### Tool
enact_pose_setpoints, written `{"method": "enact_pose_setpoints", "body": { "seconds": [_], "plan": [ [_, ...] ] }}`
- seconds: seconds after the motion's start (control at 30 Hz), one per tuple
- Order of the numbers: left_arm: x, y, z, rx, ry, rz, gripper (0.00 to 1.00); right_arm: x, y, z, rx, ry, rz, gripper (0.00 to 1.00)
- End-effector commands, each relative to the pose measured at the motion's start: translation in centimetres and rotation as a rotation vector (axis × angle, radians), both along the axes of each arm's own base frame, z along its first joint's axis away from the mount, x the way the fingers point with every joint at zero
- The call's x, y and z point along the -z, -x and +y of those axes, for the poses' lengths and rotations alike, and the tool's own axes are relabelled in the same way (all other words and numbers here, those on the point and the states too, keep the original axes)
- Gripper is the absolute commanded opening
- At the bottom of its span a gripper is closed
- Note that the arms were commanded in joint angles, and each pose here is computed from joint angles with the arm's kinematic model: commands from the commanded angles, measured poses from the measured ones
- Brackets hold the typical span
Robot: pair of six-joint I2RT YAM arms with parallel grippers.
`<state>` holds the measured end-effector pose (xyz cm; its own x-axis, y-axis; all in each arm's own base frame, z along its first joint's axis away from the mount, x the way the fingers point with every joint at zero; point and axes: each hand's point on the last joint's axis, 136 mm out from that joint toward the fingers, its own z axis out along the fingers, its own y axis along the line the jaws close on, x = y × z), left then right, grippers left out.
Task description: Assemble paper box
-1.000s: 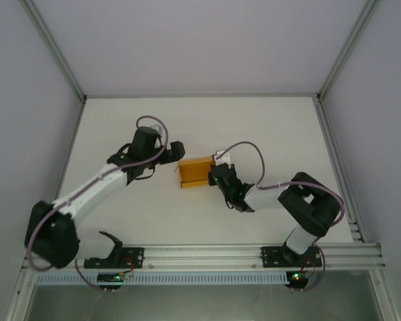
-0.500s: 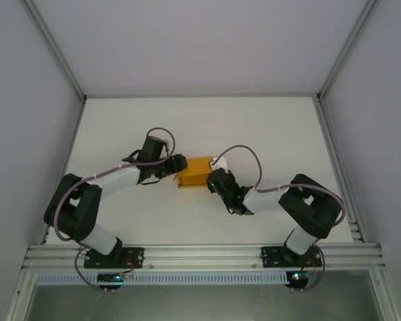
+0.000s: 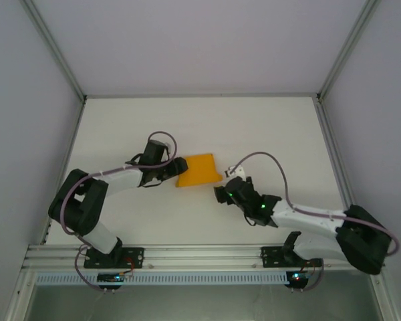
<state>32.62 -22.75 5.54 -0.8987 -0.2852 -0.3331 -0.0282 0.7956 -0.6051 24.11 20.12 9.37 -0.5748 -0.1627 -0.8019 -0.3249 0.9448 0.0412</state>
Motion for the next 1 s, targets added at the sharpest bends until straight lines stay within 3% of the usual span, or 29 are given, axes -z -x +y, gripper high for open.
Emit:
{"method": "enact_pose_setpoints", "body": {
  "seconds": [0.0,0.23,0.37,0.5,0.67,0.87,0.97],
  "plan": [
    [2.0,0.3,0.3,0.014,-0.02,0.034,0.64,0.6,0.9,-2.7,0.056,-0.03,0.045,0.99],
    [4.6,0.4,0.8,0.011,0.036,0.081,0.51,-2.0,-0.8,-3.4,0.07,-0.301,0.094,0.99],
    [6.0,0.6,1.3,0.002,0.066,0.111,0.39,-3.2,-2.2,-2.4,0.053,-0.375,0.173,0.99],
    [6.8,1.0,1.7,-0.012,0.147,0.139,0.34,-3.0,-3.5,0.0,0.008,-0.407,0.311,0.99],
    [7.1,1.4,1.7,-0.012,0.245,0.147,0.32,-1.6,-5.8,2.5,-0.022,-0.463,0.452,0.99],
    [7.3,1.6,1.7,0.003,0.257,0.147,0.33,0.1,-8.8,4.8,-0.051,-0.593,0.592,0.99],
    [7.4,1.5,1.7,0.003,0.259,0.142,0.33,1.0,-10.3,6.1,-0.09,-0.686,0.666,0.91]
  ]
}}
